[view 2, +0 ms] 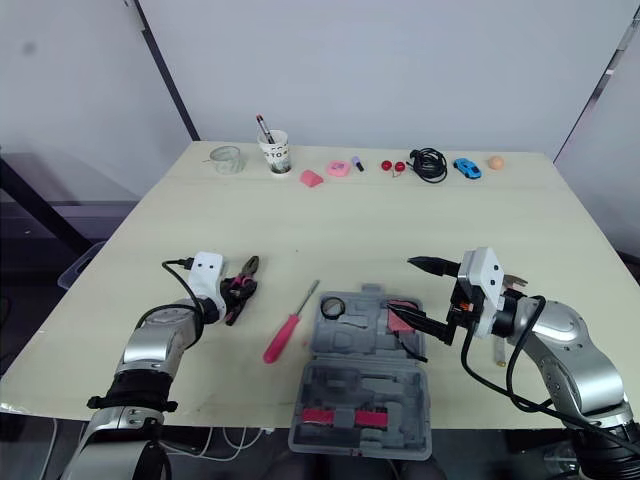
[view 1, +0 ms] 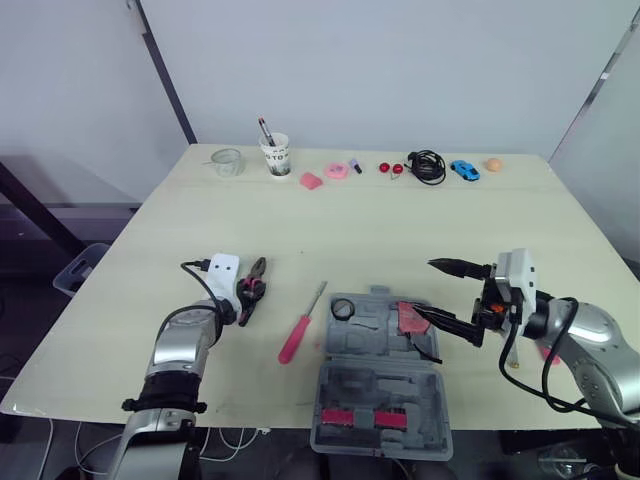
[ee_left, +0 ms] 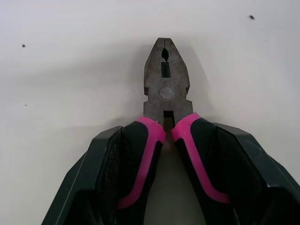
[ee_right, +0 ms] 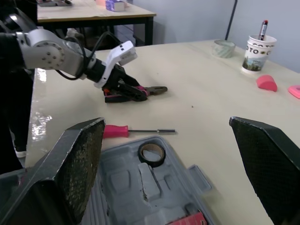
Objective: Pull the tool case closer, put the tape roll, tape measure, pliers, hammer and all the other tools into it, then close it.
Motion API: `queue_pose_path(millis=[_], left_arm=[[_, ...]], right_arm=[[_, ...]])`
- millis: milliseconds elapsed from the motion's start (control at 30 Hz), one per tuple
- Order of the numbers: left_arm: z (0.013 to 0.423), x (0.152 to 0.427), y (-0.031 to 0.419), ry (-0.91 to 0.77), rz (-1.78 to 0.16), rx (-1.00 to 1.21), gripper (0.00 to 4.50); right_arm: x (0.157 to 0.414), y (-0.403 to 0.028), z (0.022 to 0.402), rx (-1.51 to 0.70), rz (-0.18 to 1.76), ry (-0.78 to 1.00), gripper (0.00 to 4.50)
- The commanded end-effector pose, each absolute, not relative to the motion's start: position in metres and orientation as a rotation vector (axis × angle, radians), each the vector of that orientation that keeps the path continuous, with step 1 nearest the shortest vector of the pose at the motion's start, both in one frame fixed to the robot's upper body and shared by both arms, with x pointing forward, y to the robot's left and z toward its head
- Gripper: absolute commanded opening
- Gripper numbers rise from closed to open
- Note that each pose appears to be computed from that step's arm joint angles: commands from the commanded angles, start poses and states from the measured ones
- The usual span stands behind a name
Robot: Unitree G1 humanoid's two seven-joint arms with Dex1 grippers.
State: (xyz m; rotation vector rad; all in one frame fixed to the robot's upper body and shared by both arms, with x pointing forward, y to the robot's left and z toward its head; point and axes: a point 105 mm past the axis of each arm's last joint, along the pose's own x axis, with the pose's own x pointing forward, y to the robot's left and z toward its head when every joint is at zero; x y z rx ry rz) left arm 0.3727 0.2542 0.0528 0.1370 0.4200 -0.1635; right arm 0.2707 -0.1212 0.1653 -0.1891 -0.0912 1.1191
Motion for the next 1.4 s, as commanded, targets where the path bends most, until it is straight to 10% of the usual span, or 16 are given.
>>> queue_pose_path(millis=[33,733,1267,1400], left_arm=[[0.079,0.373,0.243,0.363,-0.297,0.233,2.47],[0.161,0.327,0.097,0.277,-1.424,0.667,2.47],[0.164,0.329,0.056,0.225,-1.578,0.698,2.47],[0.16,0.33,0.058,0.233,-1.573,0.704,2.47]], right_arm=[[0.271,-0.115,0.175,-0.237,1.12,-0.103,4.5],[0.306,-0.093,0.16,-0.598,1.155,0.228,4.5],[0.304,-0.064,0.15,-0.7,1.235,0.277,4.5],[0.304,-0.059,0.151,-0.695,1.242,0.268,3.31]])
